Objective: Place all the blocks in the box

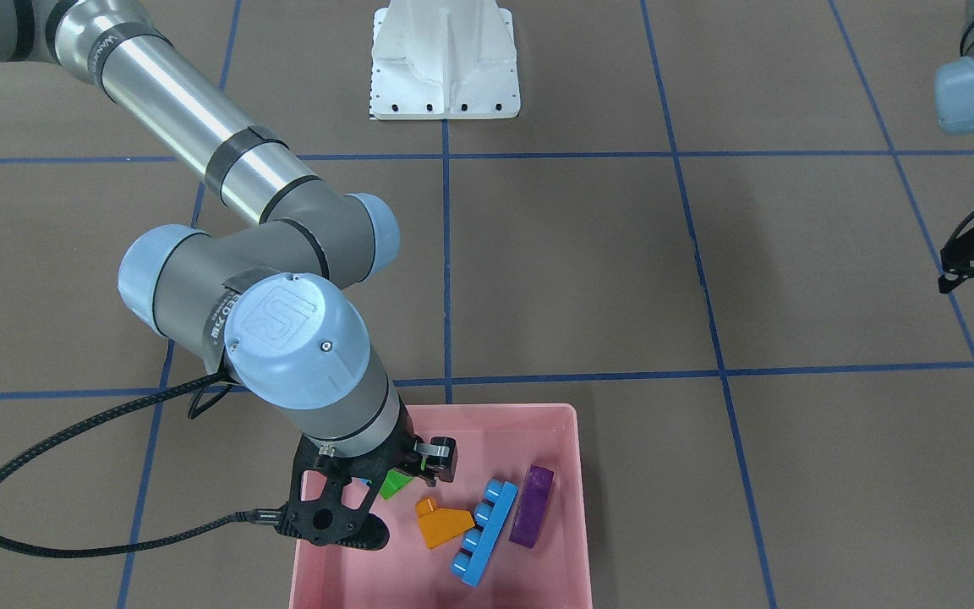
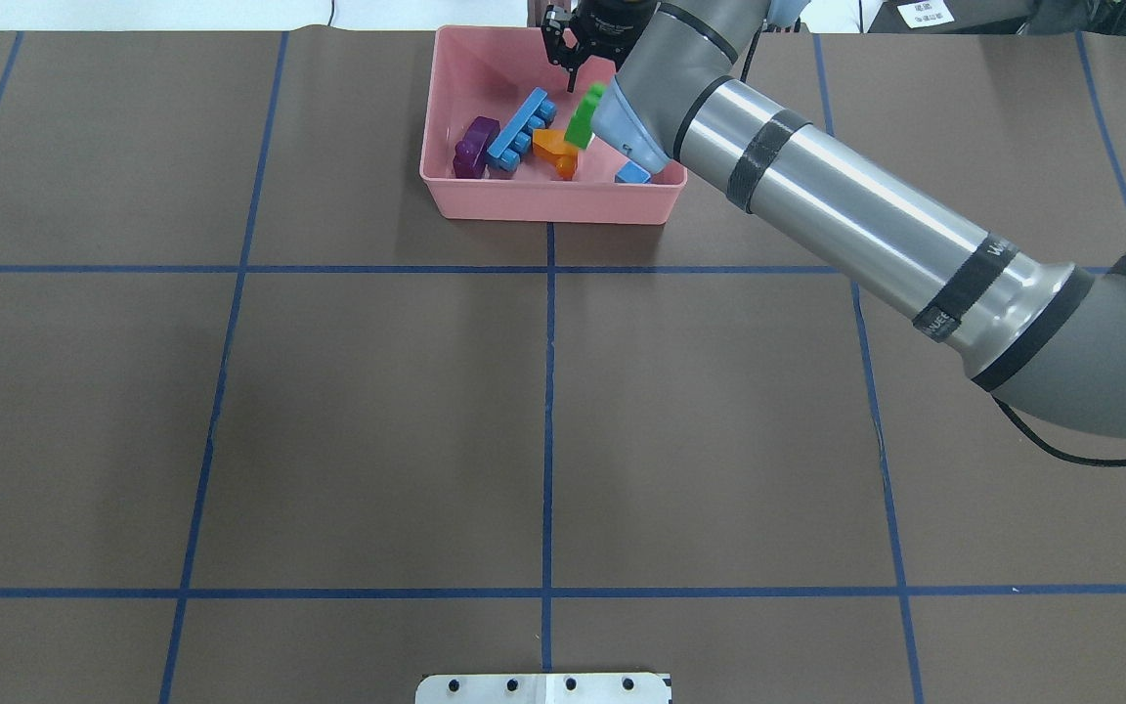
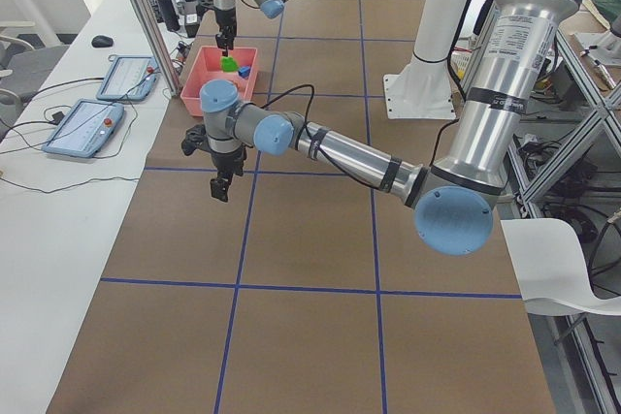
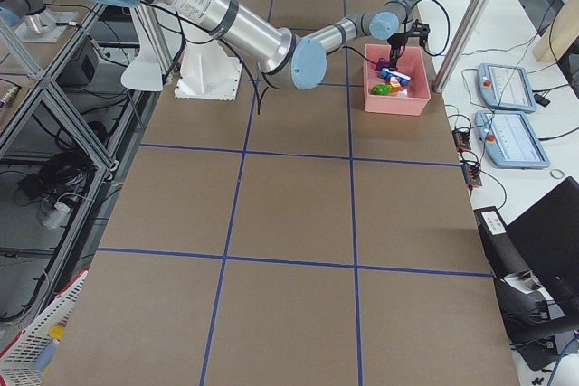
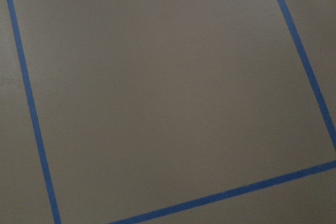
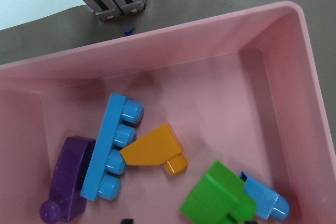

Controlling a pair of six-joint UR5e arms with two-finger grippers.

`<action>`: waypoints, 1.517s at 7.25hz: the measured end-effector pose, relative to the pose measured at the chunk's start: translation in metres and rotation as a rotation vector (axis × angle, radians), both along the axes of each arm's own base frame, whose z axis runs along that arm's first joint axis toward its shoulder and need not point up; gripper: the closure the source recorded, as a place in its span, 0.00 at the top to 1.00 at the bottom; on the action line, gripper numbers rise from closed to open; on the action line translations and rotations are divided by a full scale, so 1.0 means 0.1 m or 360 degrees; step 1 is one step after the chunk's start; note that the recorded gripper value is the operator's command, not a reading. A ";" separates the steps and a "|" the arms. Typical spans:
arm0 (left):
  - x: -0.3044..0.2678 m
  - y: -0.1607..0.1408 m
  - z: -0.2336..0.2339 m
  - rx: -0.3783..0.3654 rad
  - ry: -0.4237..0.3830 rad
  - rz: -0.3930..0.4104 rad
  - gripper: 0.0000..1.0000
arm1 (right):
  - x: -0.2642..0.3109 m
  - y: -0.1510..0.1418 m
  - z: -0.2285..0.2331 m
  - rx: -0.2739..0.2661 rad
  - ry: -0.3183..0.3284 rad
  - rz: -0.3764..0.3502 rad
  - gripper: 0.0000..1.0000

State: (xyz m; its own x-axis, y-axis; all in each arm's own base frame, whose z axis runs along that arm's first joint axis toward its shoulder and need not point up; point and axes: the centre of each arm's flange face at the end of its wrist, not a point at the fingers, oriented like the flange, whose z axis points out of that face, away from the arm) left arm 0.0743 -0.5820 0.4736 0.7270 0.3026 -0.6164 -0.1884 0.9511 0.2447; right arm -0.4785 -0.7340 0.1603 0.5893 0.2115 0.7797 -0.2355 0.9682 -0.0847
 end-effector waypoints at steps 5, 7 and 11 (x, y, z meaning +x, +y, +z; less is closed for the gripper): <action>-0.86 0.18 0.74 -0.0128 -0.0033 -0.0052 1.00 | 2.77 0.44 2.20 0.0093 -0.0065 -0.0048 1.00; -0.98 0.24 0.98 -0.0127 0.0035 0.0018 1.00 | 3.81 1.19 3.38 0.0177 0.0043 -0.0120 1.00; -1.19 0.47 1.25 -0.0130 0.0081 0.0013 1.00 | 5.13 2.32 4.88 0.0261 0.0215 -0.0397 1.00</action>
State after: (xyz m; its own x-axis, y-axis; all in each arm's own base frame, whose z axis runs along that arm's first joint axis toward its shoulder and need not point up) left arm -0.0448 -0.5348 0.5982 0.6919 0.2553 -0.6754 -0.1852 0.9668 0.1758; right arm 0.0350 -0.5016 0.6482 0.7078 -0.0745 0.7025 0.0125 0.9956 0.0929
